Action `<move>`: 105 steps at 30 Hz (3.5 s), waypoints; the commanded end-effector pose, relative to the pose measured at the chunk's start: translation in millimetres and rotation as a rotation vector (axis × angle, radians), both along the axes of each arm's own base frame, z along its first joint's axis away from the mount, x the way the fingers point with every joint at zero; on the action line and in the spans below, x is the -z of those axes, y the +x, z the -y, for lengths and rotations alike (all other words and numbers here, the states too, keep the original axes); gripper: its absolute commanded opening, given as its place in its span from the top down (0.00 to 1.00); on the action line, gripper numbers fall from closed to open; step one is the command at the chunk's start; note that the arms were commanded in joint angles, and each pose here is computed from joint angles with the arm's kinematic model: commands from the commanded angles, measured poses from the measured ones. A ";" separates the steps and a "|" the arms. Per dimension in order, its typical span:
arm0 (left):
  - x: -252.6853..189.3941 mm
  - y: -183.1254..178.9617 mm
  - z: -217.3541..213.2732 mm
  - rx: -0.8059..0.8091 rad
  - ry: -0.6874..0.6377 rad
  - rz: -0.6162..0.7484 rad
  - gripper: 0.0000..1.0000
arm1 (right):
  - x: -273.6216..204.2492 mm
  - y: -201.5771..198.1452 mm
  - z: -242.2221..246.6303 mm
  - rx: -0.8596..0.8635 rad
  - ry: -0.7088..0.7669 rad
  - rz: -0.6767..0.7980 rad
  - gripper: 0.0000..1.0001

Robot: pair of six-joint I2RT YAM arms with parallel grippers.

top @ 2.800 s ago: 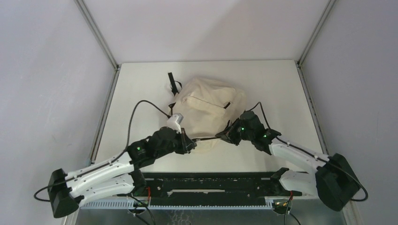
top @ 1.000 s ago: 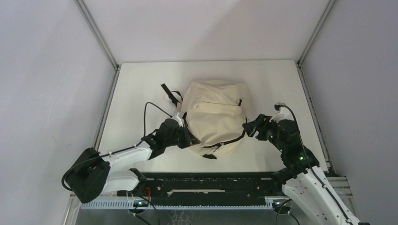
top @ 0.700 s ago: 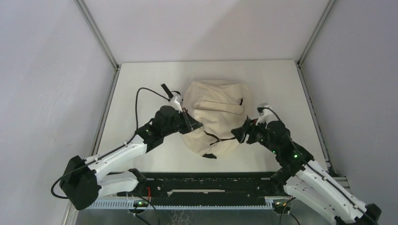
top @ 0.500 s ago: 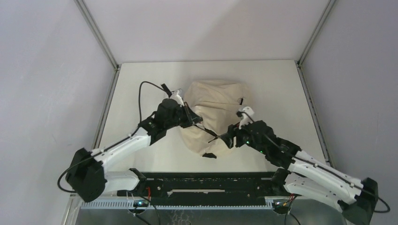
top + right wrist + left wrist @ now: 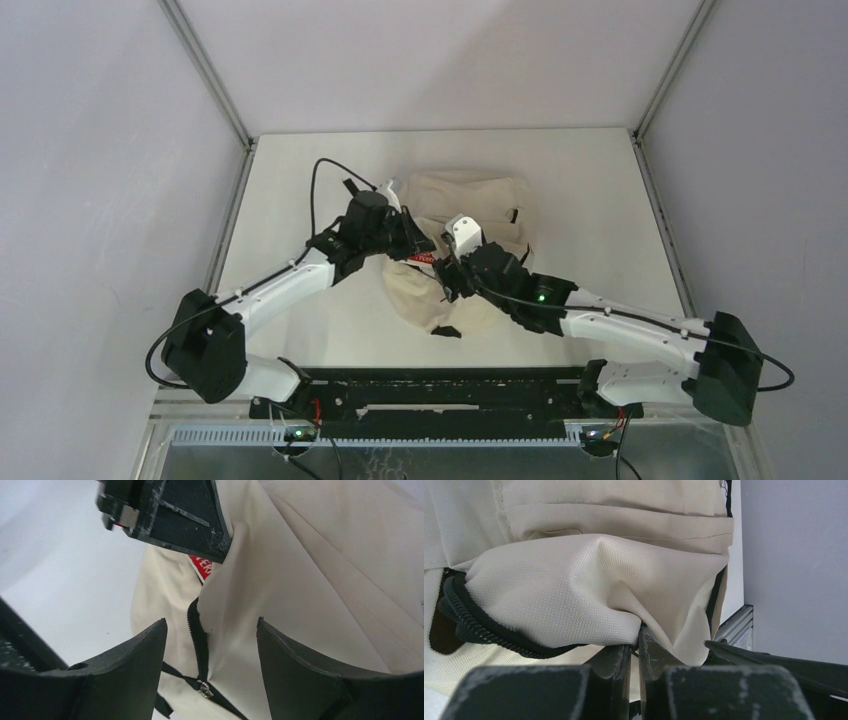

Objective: Pack the student bag
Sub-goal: Zip the student bag at the center of the board.

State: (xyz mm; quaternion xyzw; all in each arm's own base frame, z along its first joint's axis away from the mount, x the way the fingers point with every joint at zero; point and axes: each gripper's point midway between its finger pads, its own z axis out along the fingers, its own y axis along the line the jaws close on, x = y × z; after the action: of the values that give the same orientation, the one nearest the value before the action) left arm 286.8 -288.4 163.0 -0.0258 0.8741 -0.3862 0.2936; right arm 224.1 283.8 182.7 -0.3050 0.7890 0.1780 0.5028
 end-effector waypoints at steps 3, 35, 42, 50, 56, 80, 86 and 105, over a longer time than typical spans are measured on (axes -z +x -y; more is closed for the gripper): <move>-26.3 11.7 2.8 0.032 -0.030 0.051 0.86 | -19.7 28.5 -10.9 0.068 -0.005 0.098 0.45; 42.2 25.7 -92.6 -0.410 0.299 0.014 0.57 | -24.8 35.8 9.3 0.184 0.213 -0.111 1.00; 53.2 37.9 -96.6 -0.445 0.352 0.009 0.71 | -26.1 35.8 10.6 0.189 0.215 -0.109 1.00; 28.9 23.4 -103.2 -0.318 0.403 0.070 1.00 | -19.8 34.9 14.6 0.203 0.204 -0.117 1.00; 6.4 -14.0 -86.7 -0.012 0.354 0.131 1.00 | -21.8 38.5 18.1 0.222 0.236 -0.131 1.00; -41.3 -34.8 -125.7 -0.244 0.029 0.139 0.26 | -29.1 45.0 15.9 0.236 0.394 -0.207 1.00; -13.9 -64.1 -130.5 -0.376 0.157 0.072 0.47 | -31.0 45.9 14.3 0.233 0.404 -0.204 1.00; 59.2 -48.3 -102.7 -0.455 0.305 -0.020 0.54 | -27.8 42.5 12.5 0.225 0.404 -0.229 1.00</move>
State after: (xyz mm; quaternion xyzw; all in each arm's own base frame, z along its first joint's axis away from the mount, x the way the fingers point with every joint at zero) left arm 220.5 -183.1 94.4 -0.1616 0.9121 -0.1770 0.3325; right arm 257.1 268.4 182.8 -0.1072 0.8432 0.2830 0.4444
